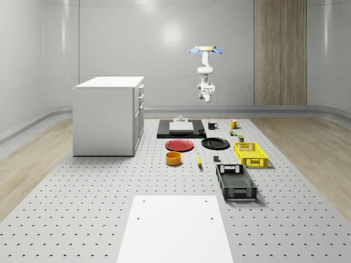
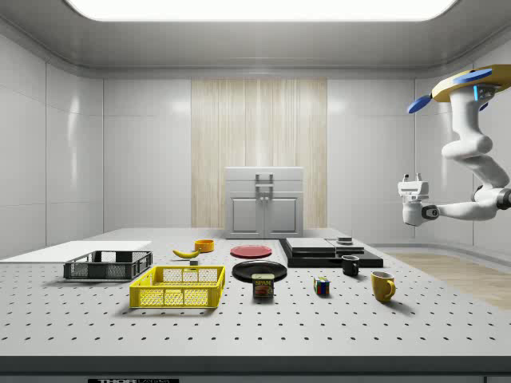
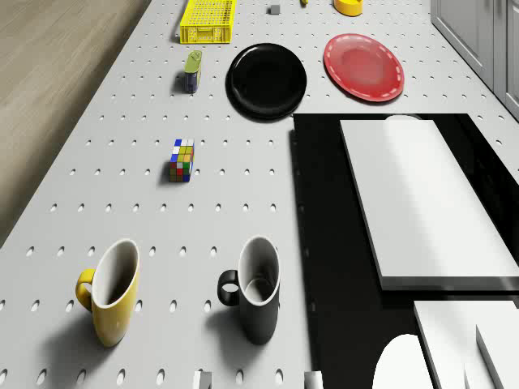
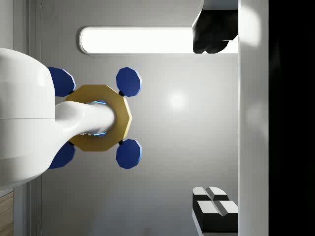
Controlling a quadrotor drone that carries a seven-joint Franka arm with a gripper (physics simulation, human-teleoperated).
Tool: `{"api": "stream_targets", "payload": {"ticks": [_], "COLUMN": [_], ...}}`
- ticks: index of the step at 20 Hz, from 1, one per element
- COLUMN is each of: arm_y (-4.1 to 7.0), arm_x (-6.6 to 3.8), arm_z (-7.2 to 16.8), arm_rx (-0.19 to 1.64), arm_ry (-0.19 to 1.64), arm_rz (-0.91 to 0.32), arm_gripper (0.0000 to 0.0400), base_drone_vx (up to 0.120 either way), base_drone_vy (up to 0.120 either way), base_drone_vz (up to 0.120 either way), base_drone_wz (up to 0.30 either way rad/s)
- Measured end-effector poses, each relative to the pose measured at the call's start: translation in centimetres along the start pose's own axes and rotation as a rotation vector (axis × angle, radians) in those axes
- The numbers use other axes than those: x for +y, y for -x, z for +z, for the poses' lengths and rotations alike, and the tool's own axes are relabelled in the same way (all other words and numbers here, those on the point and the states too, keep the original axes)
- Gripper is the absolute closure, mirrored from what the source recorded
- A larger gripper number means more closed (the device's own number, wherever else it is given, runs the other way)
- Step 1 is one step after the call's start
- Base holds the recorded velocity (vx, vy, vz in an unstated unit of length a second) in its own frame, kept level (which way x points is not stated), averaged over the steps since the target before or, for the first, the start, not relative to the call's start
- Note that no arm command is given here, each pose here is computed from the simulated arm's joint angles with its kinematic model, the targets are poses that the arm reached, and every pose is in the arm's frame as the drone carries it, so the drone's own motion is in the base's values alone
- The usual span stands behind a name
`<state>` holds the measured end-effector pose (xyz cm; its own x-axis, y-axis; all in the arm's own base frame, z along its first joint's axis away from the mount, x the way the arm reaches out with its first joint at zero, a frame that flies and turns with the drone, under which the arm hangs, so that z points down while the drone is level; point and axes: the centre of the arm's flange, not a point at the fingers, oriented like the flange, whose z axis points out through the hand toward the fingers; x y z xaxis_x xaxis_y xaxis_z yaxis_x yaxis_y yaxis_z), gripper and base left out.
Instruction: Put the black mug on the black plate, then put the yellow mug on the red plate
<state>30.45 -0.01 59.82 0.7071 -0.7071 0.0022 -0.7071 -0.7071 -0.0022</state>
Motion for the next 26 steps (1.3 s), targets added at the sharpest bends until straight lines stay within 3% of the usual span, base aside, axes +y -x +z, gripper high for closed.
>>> {"api": "stream_targets", "payload": {"ticks": [12, 26], "arm_y": [0.1, 0.0], "arm_x": [0.1, 0.0], "arm_z": [-7.5, -9.3], "arm_rx": [0.007, 0.015], "arm_ry": [-0.007, -0.014], "arm_rz": [0.000, 0.000], "arm_gripper": [0.0000, 0.0000], "base_drone_vx": [0.000, 0.000], "base_drone_vy": [0.000, 0.000], "base_drone_vz": [0.000, 0.000], "base_drone_wz": [0.000, 0.000]}}
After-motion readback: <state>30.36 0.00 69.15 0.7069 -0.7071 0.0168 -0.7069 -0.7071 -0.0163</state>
